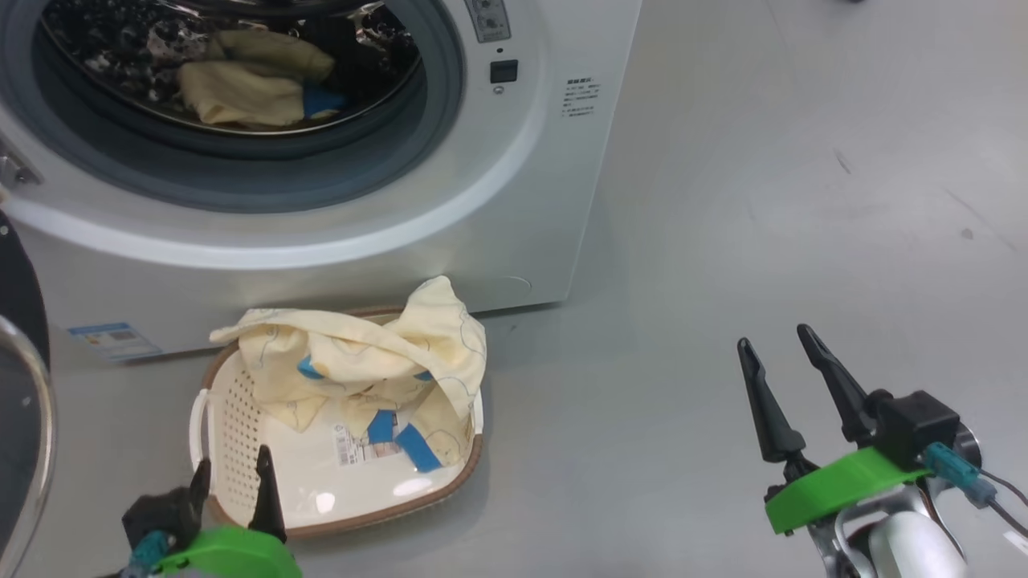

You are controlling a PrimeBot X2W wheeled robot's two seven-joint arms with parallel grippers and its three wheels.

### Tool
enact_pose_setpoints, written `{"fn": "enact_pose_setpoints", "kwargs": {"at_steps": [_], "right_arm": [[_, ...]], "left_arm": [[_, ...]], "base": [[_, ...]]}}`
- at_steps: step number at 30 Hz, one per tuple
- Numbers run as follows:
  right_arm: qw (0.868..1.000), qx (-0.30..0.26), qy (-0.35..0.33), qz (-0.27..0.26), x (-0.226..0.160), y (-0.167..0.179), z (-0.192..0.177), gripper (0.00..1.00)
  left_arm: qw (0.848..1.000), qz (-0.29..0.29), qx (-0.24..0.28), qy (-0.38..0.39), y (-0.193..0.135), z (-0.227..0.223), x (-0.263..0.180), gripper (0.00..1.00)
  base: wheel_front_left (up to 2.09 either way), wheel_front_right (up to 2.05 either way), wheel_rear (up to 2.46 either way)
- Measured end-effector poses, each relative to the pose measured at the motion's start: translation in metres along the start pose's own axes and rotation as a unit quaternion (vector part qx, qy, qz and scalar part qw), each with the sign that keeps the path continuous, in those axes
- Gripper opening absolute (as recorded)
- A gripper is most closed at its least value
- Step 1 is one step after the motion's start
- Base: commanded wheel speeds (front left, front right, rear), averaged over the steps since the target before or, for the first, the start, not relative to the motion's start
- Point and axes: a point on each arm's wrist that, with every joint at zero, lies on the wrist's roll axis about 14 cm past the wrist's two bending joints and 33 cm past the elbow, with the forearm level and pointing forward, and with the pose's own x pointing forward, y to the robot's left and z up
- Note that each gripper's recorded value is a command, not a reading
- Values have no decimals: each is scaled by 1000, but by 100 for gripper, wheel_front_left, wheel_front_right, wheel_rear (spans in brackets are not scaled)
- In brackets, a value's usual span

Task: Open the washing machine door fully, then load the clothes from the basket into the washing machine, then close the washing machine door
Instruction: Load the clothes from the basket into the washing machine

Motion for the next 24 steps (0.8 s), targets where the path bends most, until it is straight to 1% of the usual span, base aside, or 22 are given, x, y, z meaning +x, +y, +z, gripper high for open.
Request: {"fn": "enact_pose_setpoints", "kwargs": {"at_steps": [7,13,18,24], "right_arm": [[1000,4,7,-5,14,-4,-4,100],[1000,12,20,-14,25,-9,-13,100],[999,14,29,-13,35,-9,-20,100],[999,14,34,-11,49,-10,-26,100]], "left_arm": [[997,-25,-51,59,-14,-17,30,100],[991,-36,-58,114,-21,-38,55,100],[984,-36,-80,153,-24,-53,75,100],[978,-32,-101,182,-28,-66,99,100]], "base": [[0,0,0],[0,0,0],[0,0,0],[0,0,0]]}}
